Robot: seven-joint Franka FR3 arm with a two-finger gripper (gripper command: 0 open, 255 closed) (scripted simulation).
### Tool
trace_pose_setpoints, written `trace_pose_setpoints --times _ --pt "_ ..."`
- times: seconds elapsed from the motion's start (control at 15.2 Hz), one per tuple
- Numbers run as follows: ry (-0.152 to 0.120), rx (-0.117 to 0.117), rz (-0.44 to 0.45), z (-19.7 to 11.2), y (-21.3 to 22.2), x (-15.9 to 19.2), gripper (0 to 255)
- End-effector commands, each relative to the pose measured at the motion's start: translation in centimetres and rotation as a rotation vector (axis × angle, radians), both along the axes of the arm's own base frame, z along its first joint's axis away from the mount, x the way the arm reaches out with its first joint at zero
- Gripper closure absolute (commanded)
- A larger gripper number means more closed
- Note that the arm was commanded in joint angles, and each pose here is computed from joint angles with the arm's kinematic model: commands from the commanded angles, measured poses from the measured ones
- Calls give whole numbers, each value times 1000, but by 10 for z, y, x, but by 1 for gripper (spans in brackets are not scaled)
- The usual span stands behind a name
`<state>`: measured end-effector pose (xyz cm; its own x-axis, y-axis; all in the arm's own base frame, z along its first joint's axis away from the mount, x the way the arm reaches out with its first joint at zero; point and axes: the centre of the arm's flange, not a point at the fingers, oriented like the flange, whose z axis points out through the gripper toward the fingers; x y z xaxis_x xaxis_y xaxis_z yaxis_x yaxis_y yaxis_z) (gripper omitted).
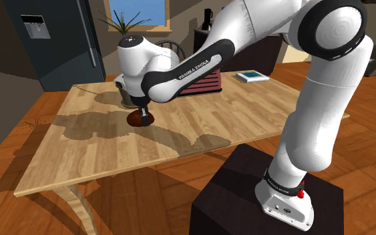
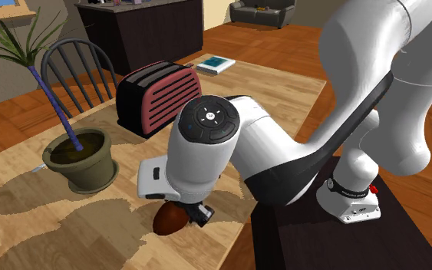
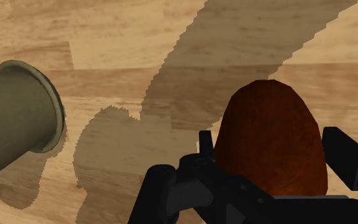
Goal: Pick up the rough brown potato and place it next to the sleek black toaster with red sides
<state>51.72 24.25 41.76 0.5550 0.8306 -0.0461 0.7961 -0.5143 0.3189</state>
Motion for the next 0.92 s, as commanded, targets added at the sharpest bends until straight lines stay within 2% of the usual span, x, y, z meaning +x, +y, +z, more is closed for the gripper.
trace_pose_setpoints --times 0.0,0.86 --pt "0 0 0 11 0 0 255" --pt "0 0 0 79 0 0 255"
